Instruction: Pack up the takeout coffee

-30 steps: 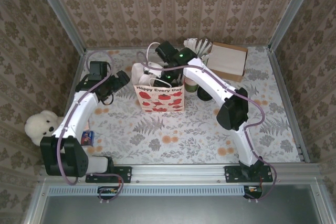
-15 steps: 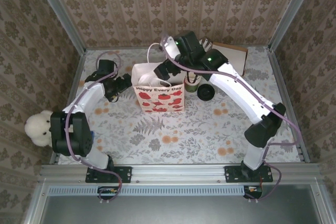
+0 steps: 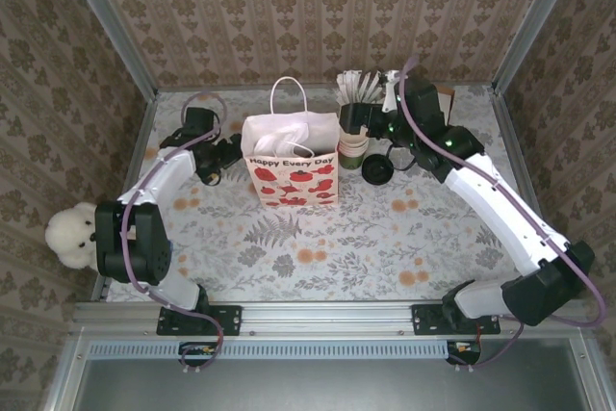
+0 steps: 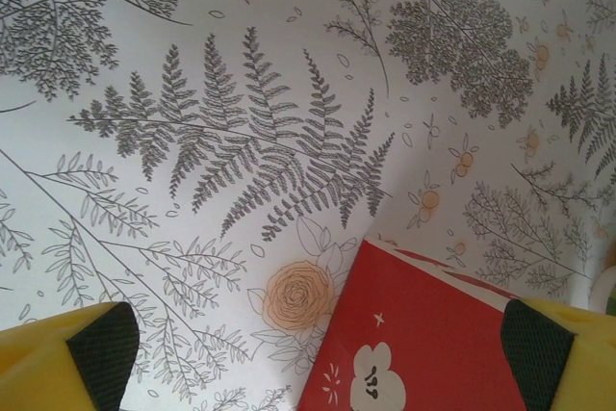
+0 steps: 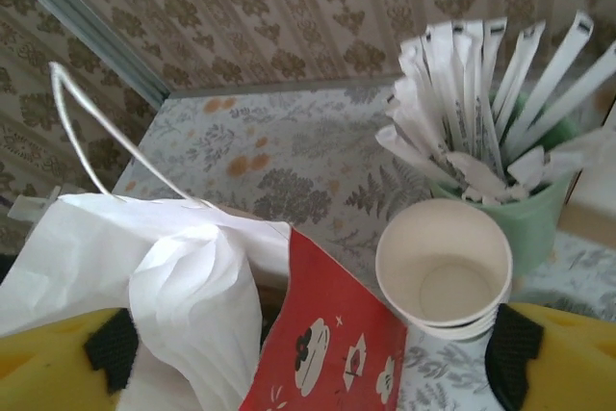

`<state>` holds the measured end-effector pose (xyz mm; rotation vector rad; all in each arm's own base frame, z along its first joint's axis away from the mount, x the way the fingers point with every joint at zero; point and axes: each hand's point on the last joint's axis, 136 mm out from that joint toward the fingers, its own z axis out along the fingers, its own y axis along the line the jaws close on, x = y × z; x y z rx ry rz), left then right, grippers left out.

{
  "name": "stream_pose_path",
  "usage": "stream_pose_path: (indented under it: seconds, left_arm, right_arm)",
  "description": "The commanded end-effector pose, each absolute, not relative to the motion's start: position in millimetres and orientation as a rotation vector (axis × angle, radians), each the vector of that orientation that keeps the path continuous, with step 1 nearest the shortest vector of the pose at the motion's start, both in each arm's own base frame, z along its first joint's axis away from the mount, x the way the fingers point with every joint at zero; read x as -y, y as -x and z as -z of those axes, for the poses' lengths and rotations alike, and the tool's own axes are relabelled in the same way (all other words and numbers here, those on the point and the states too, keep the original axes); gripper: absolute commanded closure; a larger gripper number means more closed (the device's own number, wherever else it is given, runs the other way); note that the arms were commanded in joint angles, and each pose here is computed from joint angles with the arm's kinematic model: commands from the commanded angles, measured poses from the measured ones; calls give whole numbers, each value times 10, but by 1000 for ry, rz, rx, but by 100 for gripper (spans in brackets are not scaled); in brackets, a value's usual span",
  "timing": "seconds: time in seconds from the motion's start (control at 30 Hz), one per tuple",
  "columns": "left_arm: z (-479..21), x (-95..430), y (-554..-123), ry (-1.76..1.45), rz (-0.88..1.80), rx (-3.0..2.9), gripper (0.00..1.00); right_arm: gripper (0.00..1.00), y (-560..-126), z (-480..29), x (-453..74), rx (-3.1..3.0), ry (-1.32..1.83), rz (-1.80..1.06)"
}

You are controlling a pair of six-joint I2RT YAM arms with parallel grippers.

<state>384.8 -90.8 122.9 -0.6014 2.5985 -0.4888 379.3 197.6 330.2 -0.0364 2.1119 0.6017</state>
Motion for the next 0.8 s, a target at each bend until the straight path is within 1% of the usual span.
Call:
stream_pose_path:
  seconds: [0.0,0.13,0.27,0.4,0.47,0.57,0.67,0.77]
  left_arm:
    - [-1257,1006,-3843,568,494,-2612,0]
    - [-1265,1166,-3793,536,521,-2627,0]
    - [-1324,1269,-3800,492,533,-2623,0]
    - [-1333,1362,-3822,471,536,-2640,0]
    - [-1358,1358,-3812,479,521,-2642,0]
    - [-1447,1210,-3758,526,470,-2601,0]
    - [-1597,1028,-3687,577,481,-2527,0]
    - [-1769,788,-3596,638,463,-2428,0]
  right_arm:
    - [10,-3746,-3060,-2272,-2242,10,-778]
    - [8,-3800,-3025,-2350,-2242,-47,-810]
    - [6,-3729,-2987,-2399,-2233,-46,-848]
    - [1,-3643,-3030,-2243,-2205,-59,-798]
    - [0,-3590,-3129,-2076,-2172,-76,-757]
    - [0,-3547,-3198,-1752,-2124,-111,-648]
    - [0,-3525,-3176,-1307,-2072,-203,-478]
    - [0,-3501,-3046,-711,-2011,-370,-229]
